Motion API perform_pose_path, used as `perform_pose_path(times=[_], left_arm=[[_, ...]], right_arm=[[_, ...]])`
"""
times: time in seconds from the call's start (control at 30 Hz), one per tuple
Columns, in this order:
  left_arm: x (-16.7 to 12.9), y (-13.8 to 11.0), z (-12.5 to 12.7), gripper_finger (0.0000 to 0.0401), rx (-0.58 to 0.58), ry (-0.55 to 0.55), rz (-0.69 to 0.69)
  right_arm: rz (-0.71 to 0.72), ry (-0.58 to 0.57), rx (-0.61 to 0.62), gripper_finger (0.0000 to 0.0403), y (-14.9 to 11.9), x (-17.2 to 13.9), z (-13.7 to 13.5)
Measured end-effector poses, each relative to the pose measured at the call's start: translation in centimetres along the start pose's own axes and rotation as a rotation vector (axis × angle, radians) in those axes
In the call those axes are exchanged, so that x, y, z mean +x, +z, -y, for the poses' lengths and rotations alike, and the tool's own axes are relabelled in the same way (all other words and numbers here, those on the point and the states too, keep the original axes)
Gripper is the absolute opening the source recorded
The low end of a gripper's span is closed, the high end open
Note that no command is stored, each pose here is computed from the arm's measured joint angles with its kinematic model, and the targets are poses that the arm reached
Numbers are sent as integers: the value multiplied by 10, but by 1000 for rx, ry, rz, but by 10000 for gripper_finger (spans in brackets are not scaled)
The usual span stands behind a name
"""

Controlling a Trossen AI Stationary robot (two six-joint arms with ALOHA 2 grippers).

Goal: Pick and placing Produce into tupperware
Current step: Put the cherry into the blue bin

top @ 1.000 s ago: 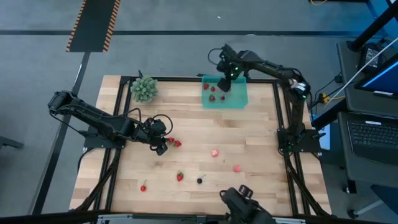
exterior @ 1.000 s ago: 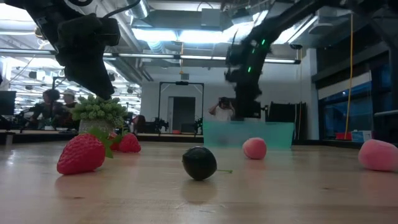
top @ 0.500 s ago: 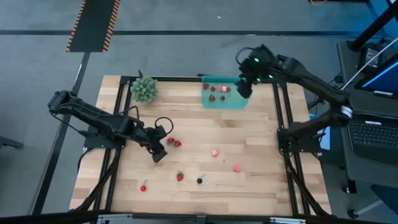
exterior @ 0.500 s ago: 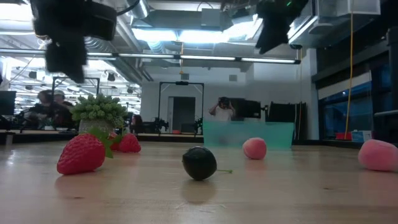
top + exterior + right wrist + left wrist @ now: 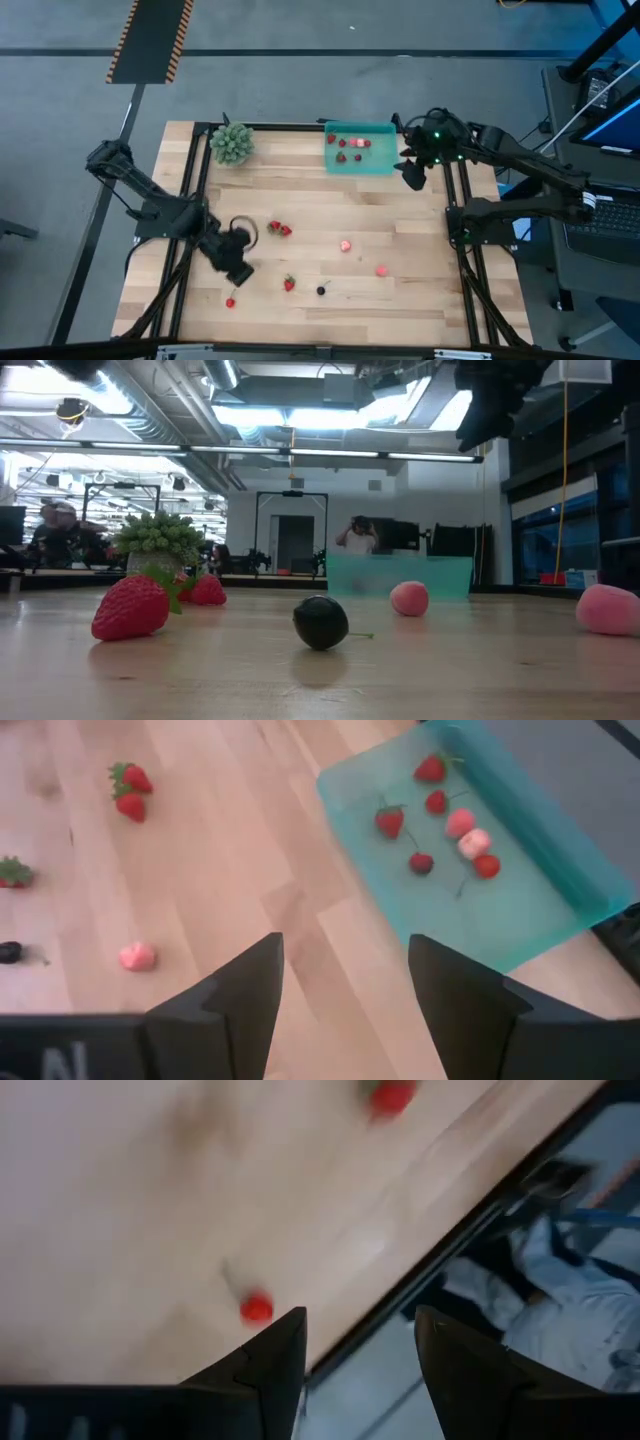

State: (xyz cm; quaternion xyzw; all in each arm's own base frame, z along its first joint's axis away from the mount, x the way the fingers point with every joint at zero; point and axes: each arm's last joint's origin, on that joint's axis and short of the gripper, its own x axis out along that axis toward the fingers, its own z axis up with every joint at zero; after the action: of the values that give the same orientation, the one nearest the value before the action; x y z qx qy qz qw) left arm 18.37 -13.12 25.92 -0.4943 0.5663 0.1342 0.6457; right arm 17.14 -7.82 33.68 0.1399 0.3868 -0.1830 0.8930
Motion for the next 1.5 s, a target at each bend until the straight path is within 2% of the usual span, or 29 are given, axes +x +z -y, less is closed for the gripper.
perform_pose_path(times=[0.1, 0.33, 0.47, 0.8, 1.0, 1.5], left_arm=[[22, -19, 2, 179, -83, 76, -57], [79, -47, 2, 179, -135, 222, -51], [99, -55, 0, 179, -127, 257, -59], [103, -57, -1, 179, -127, 252, -8], [113, -55, -7, 179, -141, 324, 11], [137, -52, -12, 179, -165, 390, 26]], right_arm=[[13, 17, 0, 218, -1, 2, -4], [56, 60, -38, 218, 2, 2, -15], [67, 78, -37, 218, 3, 2, -20], [64, 94, -47, 218, 2, 2, -24], [64, 94, -48, 218, 2, 2, -24], [63, 93, -52, 218, 2, 2, -24]])
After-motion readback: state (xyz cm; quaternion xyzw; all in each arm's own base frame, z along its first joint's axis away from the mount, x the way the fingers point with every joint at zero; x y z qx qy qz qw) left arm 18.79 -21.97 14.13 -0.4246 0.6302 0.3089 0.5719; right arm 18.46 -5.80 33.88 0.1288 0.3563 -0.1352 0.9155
